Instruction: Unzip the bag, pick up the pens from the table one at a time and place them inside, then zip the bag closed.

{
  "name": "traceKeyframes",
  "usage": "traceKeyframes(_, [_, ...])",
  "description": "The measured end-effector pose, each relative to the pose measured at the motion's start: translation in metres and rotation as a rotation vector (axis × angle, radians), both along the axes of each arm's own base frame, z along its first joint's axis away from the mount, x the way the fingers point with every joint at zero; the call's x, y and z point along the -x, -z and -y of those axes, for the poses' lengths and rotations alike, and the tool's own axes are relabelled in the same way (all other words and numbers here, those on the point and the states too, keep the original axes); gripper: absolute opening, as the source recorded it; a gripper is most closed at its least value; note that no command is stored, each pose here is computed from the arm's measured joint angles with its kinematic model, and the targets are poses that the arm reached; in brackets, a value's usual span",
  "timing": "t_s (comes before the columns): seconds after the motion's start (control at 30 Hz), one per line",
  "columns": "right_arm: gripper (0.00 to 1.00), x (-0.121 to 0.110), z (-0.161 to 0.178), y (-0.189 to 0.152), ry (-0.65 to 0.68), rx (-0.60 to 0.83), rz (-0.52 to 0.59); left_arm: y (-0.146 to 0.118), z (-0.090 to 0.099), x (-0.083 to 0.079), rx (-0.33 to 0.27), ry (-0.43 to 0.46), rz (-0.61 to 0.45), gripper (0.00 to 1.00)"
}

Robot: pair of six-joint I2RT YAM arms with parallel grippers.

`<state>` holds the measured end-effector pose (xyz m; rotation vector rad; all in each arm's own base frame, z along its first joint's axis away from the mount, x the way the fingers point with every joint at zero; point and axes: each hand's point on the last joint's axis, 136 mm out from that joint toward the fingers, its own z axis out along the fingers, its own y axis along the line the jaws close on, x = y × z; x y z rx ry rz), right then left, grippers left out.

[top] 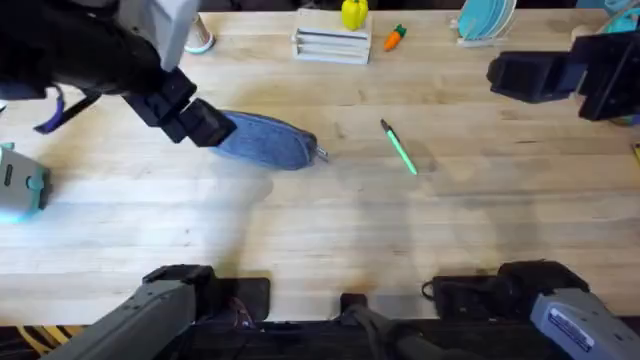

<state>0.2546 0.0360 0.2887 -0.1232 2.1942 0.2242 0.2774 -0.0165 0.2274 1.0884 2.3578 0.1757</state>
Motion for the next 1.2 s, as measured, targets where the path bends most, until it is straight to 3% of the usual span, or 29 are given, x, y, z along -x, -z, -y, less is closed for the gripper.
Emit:
traceKeyframes(0.07, [0.993, 0.000, -0.001, 0.000, -0.003, -0.002, 0.000, 0.010, -0.003, -0.005, -0.083, 0.108, -0.023, 0.993])
traceKeyframes(0.13, [0.993, 0.000, -0.001, 0.000, -0.003, -0.002, 0.000, 0.017, -0.004, -0.006, -0.120, 0.170, -0.046, 0.993])
traceKeyframes(0.33, [0.993, 0.000, -0.001, 0.000, -0.003, -0.002, -0.001, 0.030, 0.001, -0.009, -0.129, 0.364, -0.070, 0.993])
traceKeyframes(0.43, [0.993, 0.000, -0.001, 0.000, -0.003, -0.002, 0.000, 0.040, -0.006, -0.009, -0.082, 0.430, -0.089, 0.993])
traceKeyframes(0.6, [0.993, 0.000, -0.001, 0.000, -0.003, -0.002, 0.000, 0.055, -0.027, -0.009, 0.066, 0.497, -0.085, 0.993])
traceKeyframes(0.73, [0.992, 0.000, -0.001, 0.000, -0.003, -0.002, 0.000, 0.068, -0.034, -0.010, 0.144, 0.556, -0.075, 0.991])
traceKeyframes(0.93, [0.992, 0.000, -0.001, 0.000, -0.003, -0.002, 0.000, 0.099, -0.037, -0.022, 0.201, 0.633, -0.095, 0.992])
traceKeyframes(1.2, [0.993, 0.000, -0.001, 0.000, -0.003, -0.002, -0.001, 0.133, -0.050, -0.032, 0.244, 0.626, -0.129, 0.991])
